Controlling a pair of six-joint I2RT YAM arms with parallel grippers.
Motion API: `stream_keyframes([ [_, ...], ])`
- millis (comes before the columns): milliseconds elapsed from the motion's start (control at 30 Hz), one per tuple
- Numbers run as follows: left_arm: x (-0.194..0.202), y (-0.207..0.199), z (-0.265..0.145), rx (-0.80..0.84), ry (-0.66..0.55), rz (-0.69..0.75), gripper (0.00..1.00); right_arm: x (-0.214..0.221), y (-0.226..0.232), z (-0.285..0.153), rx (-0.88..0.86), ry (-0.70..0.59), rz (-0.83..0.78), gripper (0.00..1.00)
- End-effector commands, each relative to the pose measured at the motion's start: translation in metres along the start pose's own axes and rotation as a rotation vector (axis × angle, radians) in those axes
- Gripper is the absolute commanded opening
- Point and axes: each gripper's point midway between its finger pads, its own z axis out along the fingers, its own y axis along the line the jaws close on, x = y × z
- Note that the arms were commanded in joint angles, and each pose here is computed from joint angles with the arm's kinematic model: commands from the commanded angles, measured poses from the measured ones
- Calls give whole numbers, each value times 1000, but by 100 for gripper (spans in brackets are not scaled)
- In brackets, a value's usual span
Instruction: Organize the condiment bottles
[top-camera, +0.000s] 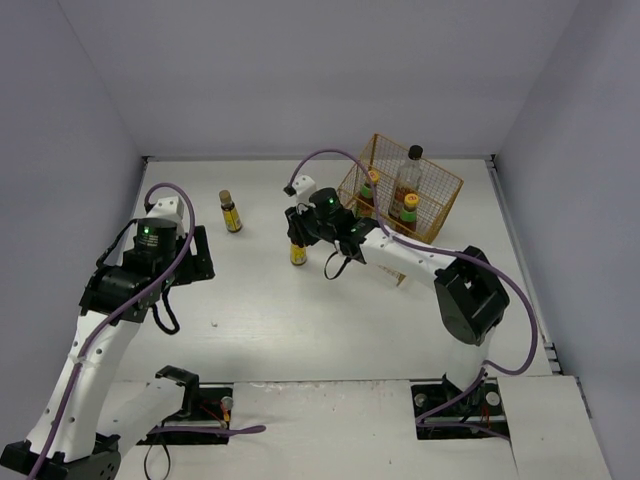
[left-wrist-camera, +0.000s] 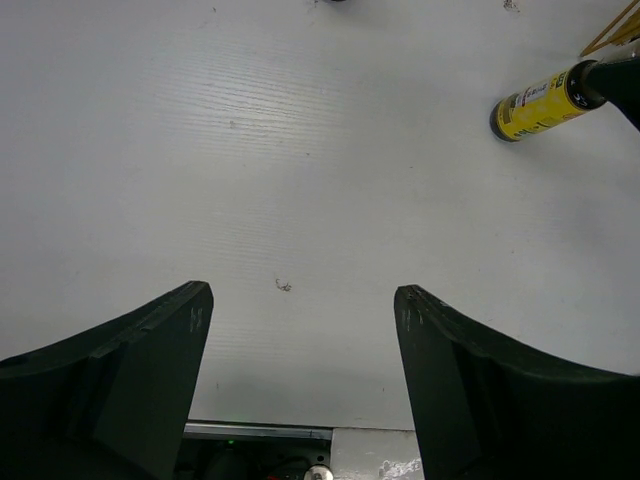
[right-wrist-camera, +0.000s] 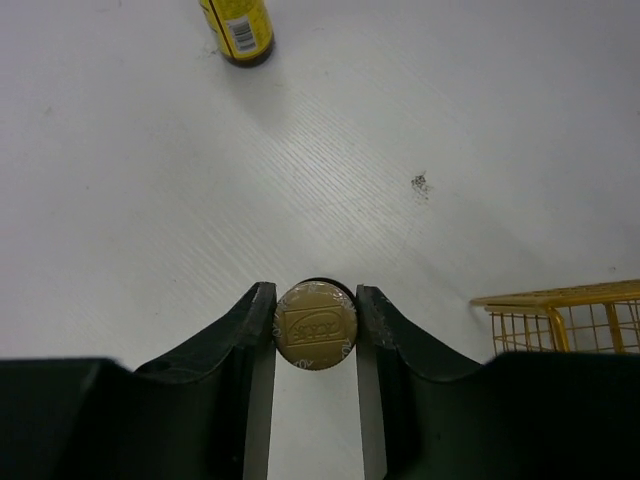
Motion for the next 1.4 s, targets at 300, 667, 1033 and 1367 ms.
stream_keyframes([
  [300,-16,-5,-3,14,-56,-20,73,-129,0,-81,55,-361,-76,0],
  [667,-21,-9,-1,29,-70,-22,73,-183,-55,-155,222,-489,-88,0],
  [1033,-22,-11,4,28,-65,-25,73,-146,-111,-151,301,-432,-34,0],
  [1367,-21,-9,6,16,-57,-25,73,-99,-115,-115,280,-341,-26,0],
])
